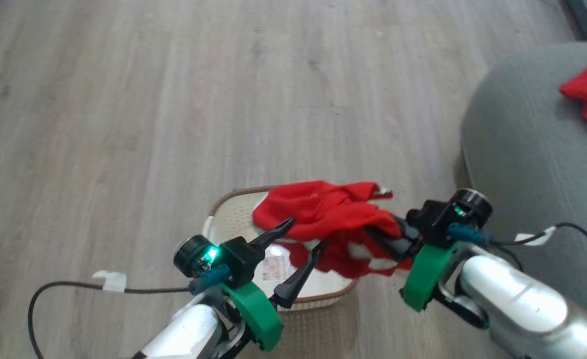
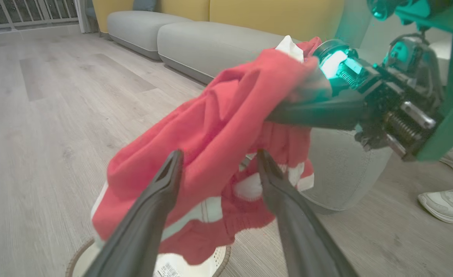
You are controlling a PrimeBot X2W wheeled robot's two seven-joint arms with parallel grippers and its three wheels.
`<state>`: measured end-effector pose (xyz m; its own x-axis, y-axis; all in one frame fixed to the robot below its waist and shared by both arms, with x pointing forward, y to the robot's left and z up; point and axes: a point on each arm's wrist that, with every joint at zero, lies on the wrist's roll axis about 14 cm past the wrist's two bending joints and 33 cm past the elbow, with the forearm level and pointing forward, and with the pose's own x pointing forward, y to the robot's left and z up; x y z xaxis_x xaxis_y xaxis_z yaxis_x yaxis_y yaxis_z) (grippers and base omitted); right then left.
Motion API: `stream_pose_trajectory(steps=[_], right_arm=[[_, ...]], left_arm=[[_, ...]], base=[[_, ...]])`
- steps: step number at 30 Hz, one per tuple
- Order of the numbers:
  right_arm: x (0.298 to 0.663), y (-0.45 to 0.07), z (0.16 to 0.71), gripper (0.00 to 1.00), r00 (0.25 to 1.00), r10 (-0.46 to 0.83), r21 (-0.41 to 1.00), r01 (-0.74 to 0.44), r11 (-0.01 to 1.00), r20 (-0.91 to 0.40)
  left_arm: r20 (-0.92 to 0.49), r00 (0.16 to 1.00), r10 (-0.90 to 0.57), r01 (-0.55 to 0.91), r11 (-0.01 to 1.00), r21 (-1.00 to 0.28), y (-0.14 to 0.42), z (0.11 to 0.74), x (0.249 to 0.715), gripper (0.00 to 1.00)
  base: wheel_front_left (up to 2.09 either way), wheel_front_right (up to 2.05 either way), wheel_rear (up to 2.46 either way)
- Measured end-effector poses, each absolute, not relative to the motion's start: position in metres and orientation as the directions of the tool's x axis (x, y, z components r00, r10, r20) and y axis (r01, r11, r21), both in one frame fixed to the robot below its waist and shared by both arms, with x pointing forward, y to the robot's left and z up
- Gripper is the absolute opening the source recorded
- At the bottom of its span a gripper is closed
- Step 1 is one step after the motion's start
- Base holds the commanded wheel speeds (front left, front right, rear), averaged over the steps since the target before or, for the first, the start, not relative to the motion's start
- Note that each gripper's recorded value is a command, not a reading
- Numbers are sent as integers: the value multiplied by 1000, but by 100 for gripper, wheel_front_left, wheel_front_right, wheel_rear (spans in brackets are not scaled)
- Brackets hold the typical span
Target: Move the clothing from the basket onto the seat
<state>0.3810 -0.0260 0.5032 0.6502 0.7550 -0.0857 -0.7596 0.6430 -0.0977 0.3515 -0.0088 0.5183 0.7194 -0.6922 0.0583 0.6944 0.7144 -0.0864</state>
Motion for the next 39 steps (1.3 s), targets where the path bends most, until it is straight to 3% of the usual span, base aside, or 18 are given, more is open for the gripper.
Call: stream_pose_trajectory(steps=[7, 14, 19, 29, 39], right_arm=[[392, -85, 509, 0, 778, 625, -101, -628, 772, -64], [386, -149, 503, 0, 883, 462, -103, -468, 878, -78], [383, -178, 502, 0, 920, 383, -108, -390, 914, -83], [405, -229, 501, 0, 972, 222, -85, -228, 970, -72], [498, -327, 552, 0, 995, -49, -100, 59, 993, 92]], left_arm=[[58, 652, -756, 755, 641, -137, -47, 509, 355, 100], [77, 526, -847, 843, 507, -180, -104, 507, 346, 100], [76, 468, -881, 874, 448, -186, -122, 502, 343, 100], [69, 459, -886, 875, 436, -212, -127, 489, 359, 100], [29, 542, -840, 808, 511, -294, -110, 451, 401, 100]], base=[[0, 0, 0], [0, 0, 0], [0, 0, 0], [0, 0, 0], [0, 0, 0]])
